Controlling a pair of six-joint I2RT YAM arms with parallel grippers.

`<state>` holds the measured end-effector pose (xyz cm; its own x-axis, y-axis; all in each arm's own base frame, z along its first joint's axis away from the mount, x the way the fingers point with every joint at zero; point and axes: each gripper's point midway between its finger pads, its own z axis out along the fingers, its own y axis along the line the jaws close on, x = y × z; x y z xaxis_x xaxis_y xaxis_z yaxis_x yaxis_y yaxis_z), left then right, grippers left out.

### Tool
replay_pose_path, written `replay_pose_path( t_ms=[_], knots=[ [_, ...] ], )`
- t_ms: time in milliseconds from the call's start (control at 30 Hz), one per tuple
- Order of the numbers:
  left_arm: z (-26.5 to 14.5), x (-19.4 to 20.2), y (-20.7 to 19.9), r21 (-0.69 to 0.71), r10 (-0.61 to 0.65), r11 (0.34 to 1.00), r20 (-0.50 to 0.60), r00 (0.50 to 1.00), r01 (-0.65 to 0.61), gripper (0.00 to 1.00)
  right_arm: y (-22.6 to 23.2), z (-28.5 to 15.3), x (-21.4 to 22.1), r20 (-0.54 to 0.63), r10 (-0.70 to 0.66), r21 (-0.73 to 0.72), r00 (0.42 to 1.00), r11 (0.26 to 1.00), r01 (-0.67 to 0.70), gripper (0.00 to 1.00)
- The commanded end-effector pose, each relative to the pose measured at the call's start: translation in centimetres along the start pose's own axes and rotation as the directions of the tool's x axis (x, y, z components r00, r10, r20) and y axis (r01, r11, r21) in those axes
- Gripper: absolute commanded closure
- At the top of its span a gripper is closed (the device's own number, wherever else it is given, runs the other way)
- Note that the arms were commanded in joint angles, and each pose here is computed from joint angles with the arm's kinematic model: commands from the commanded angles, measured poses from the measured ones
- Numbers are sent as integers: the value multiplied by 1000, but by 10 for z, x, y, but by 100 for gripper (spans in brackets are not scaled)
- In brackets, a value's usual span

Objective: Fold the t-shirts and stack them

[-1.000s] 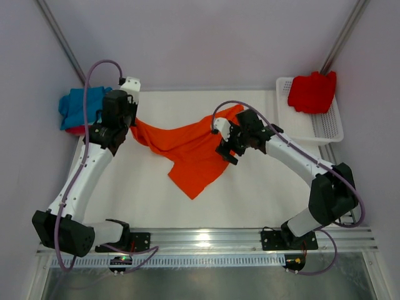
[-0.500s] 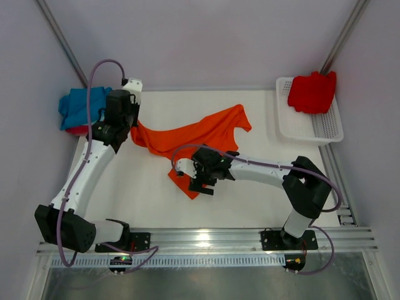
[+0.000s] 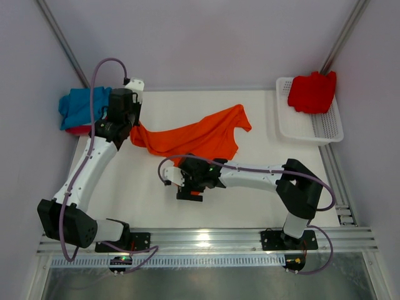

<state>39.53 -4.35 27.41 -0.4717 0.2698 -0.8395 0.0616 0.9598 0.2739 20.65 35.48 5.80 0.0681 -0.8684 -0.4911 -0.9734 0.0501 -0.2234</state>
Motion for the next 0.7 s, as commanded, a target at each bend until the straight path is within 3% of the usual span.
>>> replay_pose_path(
  t_ms=[0,667],
  knots=[
    [-7,-22,6,-6,-42,999,58,997,43,100,-3,-12,-22,55,21,8,998,1000,-22,9],
    [-8,-18,4,0,-54,999,51,997,54,100,26,0,-7,14,55,-91,998,994,-53,12]
  ],
)
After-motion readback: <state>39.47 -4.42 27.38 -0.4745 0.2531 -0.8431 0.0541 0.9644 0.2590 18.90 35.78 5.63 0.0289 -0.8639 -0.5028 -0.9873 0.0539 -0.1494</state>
